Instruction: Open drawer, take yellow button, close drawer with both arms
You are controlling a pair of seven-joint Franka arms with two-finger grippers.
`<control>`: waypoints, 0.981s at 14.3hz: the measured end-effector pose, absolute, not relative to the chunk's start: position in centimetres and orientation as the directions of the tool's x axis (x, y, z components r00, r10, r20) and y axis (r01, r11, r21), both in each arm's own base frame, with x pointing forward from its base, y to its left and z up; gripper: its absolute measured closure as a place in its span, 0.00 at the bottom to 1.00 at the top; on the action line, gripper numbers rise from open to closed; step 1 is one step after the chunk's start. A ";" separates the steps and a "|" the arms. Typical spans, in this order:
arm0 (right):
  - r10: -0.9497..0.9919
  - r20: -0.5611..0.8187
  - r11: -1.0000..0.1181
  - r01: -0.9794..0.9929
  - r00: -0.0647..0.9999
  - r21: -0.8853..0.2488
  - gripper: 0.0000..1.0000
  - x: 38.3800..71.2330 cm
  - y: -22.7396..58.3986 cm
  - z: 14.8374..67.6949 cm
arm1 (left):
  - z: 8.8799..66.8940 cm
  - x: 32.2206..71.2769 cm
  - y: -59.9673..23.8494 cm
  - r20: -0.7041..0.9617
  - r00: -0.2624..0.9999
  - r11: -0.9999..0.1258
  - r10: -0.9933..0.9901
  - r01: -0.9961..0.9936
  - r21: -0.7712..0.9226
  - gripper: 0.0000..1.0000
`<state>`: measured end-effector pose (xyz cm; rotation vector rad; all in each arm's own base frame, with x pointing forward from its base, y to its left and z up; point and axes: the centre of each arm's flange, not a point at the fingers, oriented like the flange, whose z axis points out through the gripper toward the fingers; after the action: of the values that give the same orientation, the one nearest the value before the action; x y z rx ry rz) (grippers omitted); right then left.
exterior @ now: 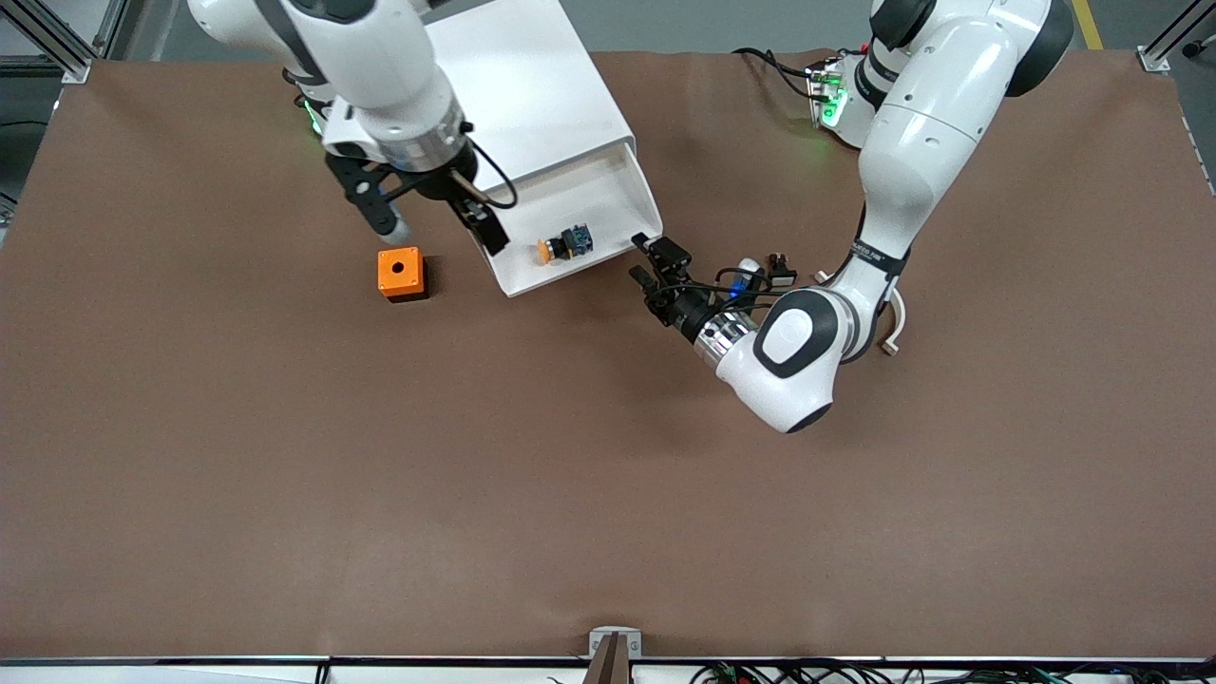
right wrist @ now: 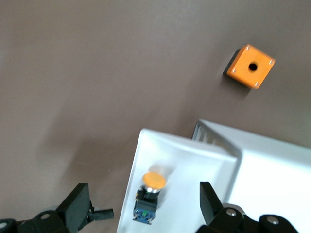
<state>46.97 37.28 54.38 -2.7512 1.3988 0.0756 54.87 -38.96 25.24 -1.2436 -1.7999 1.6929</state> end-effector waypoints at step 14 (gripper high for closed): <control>-0.830 0.016 -0.558 -0.829 0.558 -0.034 0.00 39.5 46.4 42.2 | 32.7 60.7 -31.4 -0.806 0.340 -0.761 0.484 0.619 -0.195 0.00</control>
<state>39.53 46.39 42.23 -2.7525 1.4655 -0.0470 60.72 -31.39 32.70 -2.6876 -1.1141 1.5301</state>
